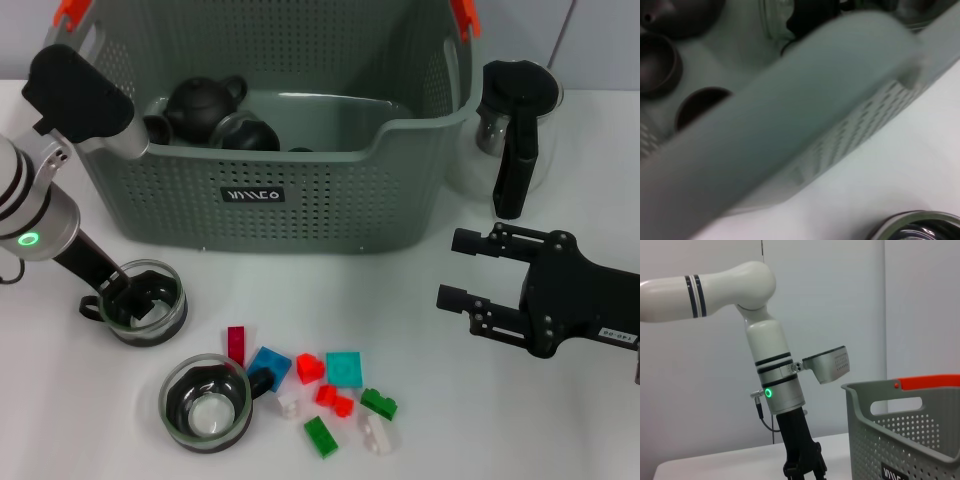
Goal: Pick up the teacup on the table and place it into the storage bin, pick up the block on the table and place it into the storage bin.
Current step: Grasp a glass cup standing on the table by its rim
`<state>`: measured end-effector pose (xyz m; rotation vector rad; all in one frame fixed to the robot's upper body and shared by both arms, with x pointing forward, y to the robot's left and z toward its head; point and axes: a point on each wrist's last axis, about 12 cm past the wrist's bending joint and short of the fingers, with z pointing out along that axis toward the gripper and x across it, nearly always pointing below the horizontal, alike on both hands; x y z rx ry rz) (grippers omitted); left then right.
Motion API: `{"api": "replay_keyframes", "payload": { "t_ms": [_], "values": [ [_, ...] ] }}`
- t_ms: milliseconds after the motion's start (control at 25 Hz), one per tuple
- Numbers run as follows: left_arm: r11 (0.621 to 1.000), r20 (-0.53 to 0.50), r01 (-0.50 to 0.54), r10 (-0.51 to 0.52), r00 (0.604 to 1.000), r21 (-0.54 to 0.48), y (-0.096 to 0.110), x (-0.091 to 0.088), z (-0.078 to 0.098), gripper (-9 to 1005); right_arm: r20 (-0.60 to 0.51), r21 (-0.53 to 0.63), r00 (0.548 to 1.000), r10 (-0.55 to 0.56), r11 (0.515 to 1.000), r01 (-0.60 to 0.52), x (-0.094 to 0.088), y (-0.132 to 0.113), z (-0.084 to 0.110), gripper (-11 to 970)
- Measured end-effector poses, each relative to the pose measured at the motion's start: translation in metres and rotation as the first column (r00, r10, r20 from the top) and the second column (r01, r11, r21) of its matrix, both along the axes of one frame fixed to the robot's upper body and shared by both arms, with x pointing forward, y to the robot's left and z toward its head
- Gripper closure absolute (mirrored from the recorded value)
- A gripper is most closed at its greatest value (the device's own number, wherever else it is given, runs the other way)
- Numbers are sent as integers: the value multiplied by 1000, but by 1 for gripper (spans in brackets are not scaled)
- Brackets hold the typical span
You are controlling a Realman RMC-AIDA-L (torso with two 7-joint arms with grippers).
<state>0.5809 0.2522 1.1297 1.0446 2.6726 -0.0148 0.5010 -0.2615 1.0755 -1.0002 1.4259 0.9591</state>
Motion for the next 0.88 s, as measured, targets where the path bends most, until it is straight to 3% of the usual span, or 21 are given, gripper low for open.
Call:
{"api": "replay_keyframes", "payload": {
  "t_ms": [440,880],
  "values": [
    [997,20,-65,64,998,49,-4,9,-10,280,-20,1,1000,11,1000,-11,4,1,3,318],
    [995,8,-81,81,997,53,-3,11,-10,513,-31,4,999,12,1000,-12,4,1,3,317]
  ]
}}
